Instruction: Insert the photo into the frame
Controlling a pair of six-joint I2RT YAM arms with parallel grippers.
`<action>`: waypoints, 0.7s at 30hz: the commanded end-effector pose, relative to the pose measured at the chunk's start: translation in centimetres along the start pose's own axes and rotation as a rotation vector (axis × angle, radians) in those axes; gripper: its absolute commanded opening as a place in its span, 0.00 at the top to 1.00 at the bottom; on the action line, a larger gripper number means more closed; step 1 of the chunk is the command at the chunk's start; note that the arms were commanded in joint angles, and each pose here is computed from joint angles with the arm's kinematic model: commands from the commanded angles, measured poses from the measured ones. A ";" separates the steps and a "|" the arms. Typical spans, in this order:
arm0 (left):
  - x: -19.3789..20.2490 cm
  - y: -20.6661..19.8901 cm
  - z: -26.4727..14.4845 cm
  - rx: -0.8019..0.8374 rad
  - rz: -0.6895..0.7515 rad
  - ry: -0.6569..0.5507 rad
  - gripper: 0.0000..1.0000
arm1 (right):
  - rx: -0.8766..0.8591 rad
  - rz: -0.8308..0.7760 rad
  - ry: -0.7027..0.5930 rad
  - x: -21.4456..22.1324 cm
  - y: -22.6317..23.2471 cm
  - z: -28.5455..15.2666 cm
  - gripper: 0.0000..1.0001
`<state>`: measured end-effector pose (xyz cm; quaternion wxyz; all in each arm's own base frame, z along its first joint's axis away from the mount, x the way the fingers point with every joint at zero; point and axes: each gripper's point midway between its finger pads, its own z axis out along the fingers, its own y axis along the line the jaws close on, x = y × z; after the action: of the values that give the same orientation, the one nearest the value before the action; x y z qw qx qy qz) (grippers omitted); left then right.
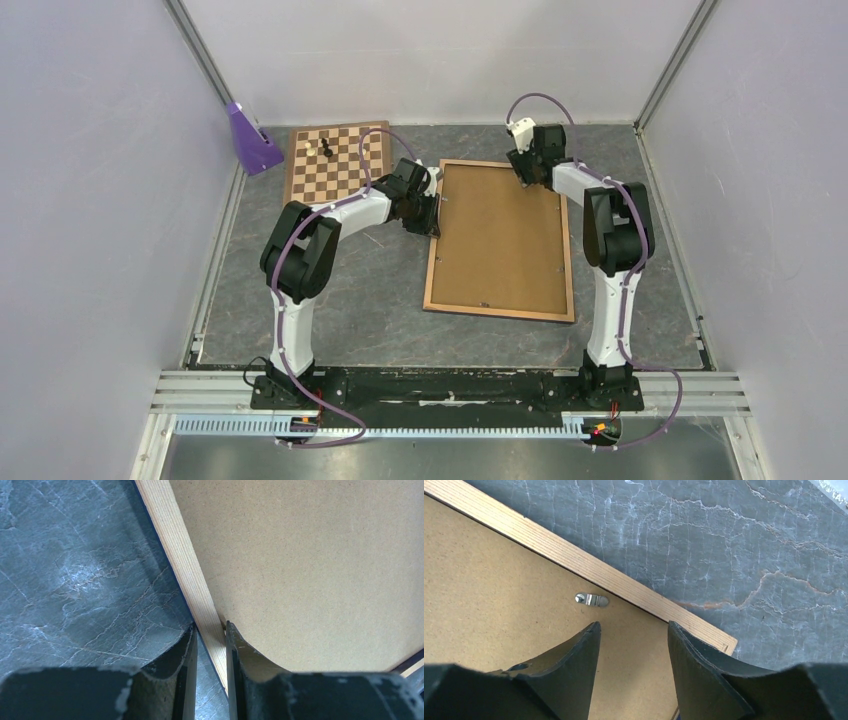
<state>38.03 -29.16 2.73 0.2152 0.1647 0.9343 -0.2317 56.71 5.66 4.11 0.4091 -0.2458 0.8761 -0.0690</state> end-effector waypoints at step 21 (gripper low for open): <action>-0.8 -0.9 0.1 0.041 0.083 -0.011 0.98 | 0.098 -0.043 -0.026 -1.5 -0.6 2.1 0.46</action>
<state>38.04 -29.16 2.72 0.2144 0.1648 0.9345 -0.2313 58.46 6.47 4.16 0.4274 -0.2418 0.8662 -0.0931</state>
